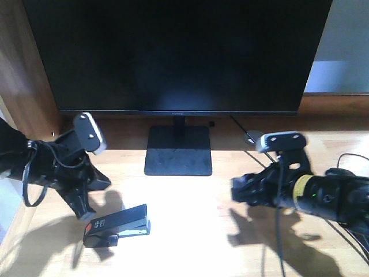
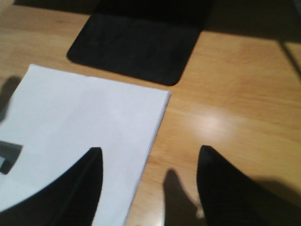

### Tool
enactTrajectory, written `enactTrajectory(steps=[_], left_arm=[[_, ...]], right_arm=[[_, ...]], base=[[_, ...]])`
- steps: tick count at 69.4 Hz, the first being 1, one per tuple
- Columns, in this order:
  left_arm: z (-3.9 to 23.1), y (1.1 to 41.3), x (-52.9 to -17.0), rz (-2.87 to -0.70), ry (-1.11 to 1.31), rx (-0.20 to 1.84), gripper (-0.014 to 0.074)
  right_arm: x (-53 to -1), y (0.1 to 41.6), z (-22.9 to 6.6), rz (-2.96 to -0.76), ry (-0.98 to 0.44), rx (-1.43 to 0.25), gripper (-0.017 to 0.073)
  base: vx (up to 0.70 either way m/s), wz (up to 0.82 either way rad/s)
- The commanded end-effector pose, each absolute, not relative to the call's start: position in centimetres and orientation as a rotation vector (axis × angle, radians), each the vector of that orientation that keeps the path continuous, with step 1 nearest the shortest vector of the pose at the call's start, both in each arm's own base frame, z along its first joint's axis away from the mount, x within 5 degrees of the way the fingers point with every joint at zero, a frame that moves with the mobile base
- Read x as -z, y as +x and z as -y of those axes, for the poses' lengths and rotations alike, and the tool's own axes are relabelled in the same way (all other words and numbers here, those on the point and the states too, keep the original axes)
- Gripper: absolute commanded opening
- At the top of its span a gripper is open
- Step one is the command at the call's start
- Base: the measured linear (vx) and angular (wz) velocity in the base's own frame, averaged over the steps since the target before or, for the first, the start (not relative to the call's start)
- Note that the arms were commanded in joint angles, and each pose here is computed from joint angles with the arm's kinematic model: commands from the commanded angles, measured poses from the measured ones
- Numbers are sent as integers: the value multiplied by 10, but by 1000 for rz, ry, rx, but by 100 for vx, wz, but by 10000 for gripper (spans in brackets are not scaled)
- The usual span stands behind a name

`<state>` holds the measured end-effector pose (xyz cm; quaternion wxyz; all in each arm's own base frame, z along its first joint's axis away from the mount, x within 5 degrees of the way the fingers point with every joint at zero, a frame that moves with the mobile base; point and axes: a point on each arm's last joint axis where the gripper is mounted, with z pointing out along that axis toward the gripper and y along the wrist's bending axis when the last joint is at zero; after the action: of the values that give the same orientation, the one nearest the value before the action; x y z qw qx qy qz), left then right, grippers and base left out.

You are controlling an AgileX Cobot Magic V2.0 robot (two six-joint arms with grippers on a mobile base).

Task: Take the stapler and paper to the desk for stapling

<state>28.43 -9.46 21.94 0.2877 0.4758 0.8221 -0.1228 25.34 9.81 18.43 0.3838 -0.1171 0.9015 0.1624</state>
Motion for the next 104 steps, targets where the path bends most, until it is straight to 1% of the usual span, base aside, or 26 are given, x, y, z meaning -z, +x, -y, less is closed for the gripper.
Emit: enactTrajectory(steps=[1, 8, 9, 15, 29, 38, 48, 56, 70, 89, 104], left_arm=[[88, 286, -249, -2167, 1119, 192, -6], [80, 284, -262, -2175, 1006, 100, -6], [79, 284, -263, -2173, 995, 77, -6], [72, 283, -273, -2176, 893, 13, -6], [57, 277, -291, -2189, 665, -95, -6], [52, 271, -304, -2148, 616, -142, -6], [50, 257, -318, -2025, 587, -141, -6], [47, 238, -325, -1886, 556, -136, -6], [40, 195, -319, -1729, 522, -130, -6], [29, 143, -300, -1657, 501, -133, -6], [23, 111, -291, -1562, 474, -137, -6]], right_arm=[[-213, 252, -87, -2215, -259, -308, 265], [-228, 246, -78, -2180, -218, -236, 118], [-230, 245, -77, -2174, -214, -230, 108], [-242, 240, -73, -2136, -195, -207, -15], [-267, 227, -68, -2028, -214, -193, -10], [-280, 218, -65, -1973, -207, -201, -10], [-291, 205, -61, -1916, -199, -211, -10], [-293, 192, -57, -1885, -199, -220, -10], [-286, 158, -48, -1828, -207, -247, -10], [-270, 114, -36, -1726, -208, -276, -10], [-257, 93, -29, -1666, -201, -284, -10]], base=[[0, 0], [0, 0], [0, 0], [0, 0], [0, 0], [0, 0], [0, 0], [0, 0], [0, 0], [0, 0], [0, 0]])
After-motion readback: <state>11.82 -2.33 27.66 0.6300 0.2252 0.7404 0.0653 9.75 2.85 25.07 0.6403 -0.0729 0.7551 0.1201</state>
